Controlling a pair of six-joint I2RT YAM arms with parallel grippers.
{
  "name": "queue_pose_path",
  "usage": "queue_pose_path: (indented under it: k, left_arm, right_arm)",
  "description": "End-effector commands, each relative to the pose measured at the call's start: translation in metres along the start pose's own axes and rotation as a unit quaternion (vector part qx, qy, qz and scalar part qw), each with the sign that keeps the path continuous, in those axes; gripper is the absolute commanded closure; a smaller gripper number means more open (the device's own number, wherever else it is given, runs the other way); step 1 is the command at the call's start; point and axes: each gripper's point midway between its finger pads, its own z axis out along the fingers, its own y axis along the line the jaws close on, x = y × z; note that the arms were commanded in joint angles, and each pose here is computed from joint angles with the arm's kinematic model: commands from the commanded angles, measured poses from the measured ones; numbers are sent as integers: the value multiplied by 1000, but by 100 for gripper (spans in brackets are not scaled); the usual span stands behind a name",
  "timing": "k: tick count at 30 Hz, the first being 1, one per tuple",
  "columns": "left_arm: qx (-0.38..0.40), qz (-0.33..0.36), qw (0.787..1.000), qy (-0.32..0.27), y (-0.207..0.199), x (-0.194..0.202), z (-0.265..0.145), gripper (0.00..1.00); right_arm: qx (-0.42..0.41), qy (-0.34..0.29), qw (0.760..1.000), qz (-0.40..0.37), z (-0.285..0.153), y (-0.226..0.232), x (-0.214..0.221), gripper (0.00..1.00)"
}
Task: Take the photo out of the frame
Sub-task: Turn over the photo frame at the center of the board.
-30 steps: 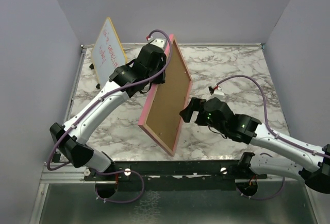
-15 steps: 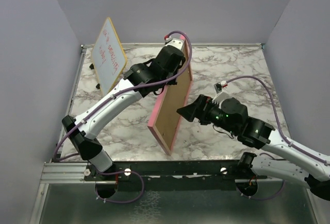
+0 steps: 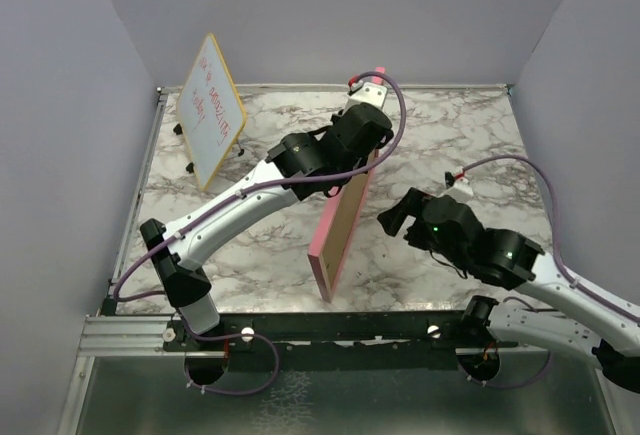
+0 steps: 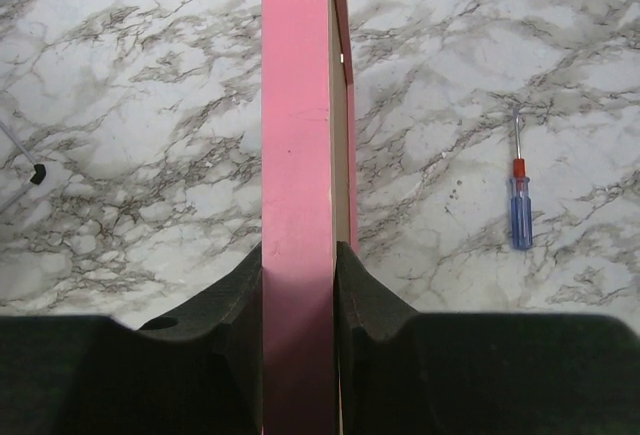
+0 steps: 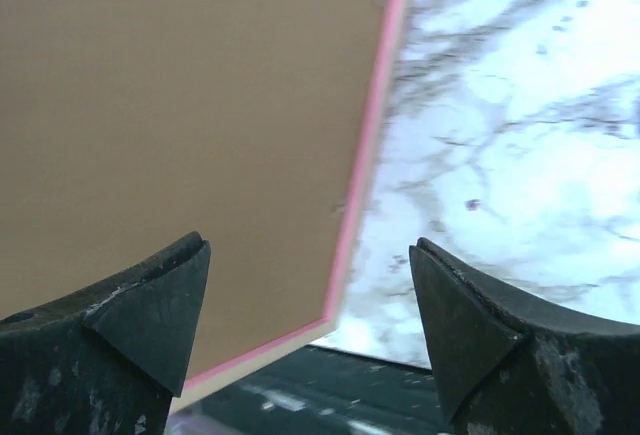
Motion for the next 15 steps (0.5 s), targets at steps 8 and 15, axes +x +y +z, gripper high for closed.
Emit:
queue_pose_path:
  k: [8, 15]
  left_arm:
    - [-66, 22, 996, -54, 13, -28, -14, 100]
    - [-84, 32, 994, -57, 24, -32, -22, 100]
  right_arm:
    - [66, 48, 996, -19, 92, -25, 39, 27]
    - [-49, 61, 994, 73, 116, 3, 35, 27]
